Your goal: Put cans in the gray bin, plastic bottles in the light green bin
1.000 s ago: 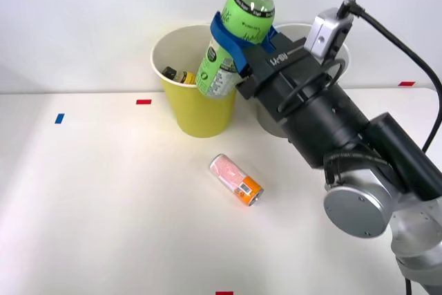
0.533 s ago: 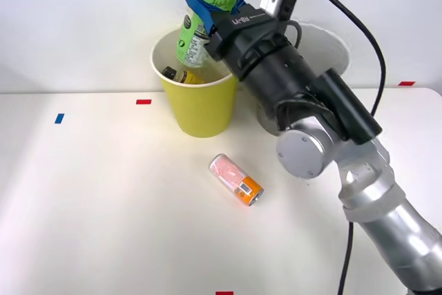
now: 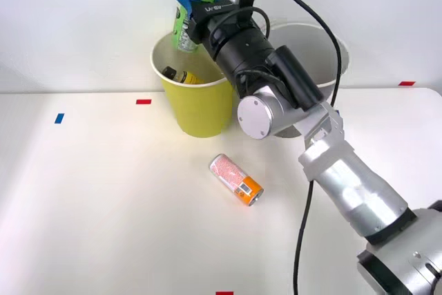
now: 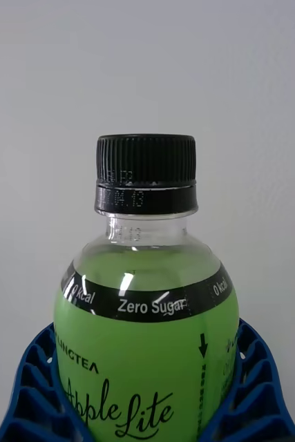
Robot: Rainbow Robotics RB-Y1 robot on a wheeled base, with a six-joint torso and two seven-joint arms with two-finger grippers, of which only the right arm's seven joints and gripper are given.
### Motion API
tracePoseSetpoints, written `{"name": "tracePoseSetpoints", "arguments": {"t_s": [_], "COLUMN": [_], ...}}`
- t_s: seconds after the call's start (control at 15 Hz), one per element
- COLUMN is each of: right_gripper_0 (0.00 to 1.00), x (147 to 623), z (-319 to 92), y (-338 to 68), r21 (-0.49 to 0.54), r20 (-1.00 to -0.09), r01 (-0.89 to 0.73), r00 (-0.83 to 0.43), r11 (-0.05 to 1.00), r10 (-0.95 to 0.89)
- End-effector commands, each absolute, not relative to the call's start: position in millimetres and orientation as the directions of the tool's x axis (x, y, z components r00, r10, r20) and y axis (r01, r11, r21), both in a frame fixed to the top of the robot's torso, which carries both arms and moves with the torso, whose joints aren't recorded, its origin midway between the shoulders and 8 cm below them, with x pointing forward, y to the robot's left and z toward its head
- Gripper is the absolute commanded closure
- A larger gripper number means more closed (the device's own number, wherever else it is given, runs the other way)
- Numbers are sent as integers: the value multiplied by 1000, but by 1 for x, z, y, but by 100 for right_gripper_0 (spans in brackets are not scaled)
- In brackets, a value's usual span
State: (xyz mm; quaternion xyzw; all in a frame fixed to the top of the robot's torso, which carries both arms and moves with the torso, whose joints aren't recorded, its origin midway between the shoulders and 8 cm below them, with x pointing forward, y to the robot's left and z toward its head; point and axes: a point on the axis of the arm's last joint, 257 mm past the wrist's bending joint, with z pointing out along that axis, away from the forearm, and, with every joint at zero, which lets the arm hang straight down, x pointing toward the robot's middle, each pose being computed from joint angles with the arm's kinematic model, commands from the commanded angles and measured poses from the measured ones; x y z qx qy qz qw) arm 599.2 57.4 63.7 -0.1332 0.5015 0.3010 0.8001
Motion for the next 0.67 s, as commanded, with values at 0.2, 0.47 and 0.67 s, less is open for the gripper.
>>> {"name": "tracePoseSetpoints", "arguments": {"t_s": [0.2,0.47,0.67], "right_gripper_0": [91,35,0], "x": [609,610,611], "z": [64,64,63], "y": [64,62,60], "r21": [91,80,74], "r20": [-886,-887,-888], "r01": [-609,-604,-601], "r00": [312,320,323], "r11": [788,793,796], "r10": [344,333,326]}}
